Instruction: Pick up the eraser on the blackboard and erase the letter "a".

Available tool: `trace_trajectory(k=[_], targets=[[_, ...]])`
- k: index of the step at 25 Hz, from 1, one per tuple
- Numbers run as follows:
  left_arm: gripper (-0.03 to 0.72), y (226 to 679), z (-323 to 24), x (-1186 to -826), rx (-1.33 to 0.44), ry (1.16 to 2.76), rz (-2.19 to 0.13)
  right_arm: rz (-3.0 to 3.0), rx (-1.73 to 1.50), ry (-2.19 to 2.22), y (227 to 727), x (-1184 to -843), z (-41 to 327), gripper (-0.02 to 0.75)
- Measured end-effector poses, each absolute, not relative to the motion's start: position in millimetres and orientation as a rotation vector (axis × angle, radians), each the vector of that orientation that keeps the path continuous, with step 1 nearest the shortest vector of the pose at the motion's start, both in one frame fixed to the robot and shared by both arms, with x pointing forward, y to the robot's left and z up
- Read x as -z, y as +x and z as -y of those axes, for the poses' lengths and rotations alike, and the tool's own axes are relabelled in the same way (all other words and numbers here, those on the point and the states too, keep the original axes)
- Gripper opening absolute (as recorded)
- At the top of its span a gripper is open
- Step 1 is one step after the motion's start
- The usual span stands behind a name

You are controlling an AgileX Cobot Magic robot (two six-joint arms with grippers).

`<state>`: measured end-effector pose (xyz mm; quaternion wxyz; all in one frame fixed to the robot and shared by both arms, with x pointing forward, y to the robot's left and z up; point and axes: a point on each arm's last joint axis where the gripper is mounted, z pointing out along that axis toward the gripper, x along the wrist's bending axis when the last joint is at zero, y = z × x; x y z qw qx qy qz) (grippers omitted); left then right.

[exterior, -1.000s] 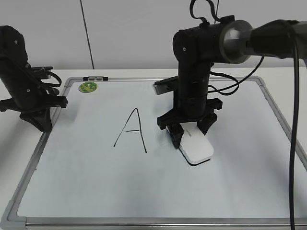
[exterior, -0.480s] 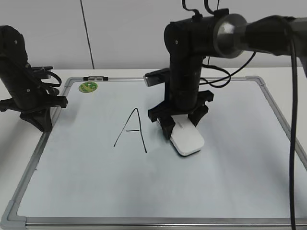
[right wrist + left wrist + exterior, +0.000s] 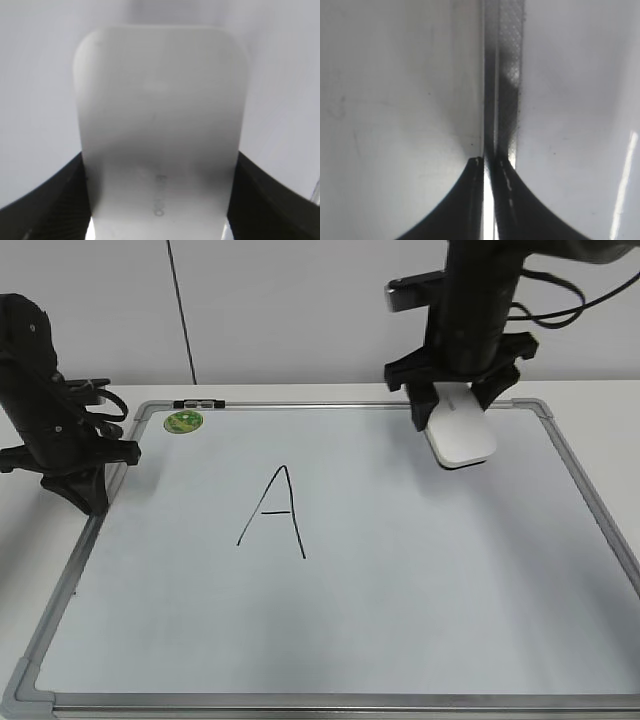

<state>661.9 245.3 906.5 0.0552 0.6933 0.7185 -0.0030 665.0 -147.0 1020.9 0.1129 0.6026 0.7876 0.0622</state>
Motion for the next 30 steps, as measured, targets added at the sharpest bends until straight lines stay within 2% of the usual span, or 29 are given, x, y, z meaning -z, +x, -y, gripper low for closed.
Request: trace_trajectory(k=[7, 10, 21, 26, 30], targets=[[0.028, 662, -245, -906, 0.009, 2.106, -2.180, -2.124, -0.233, 1.887, 667, -1058, 209, 0.528], [0.028, 662, -245, -906, 0.009, 2.106, -2.180, -2.081, -0.207, 1.941, 662, -1060, 231, 0.528], [0.029, 662, -245, -906, 0.009, 2.106, -2.180, -2.085, 0.026, 2.151, 640, -1008, 284, 0.528], [0.028, 662, -245, -906, 0.009, 2.106, -2.180, -2.117, -0.044, 2.267, 637, -998, 309, 0.528], [0.028, 662, -245, -906, 0.009, 2.106, -2.180, -2.158, -0.034, 2.301, 641, -982, 315, 0.528]])
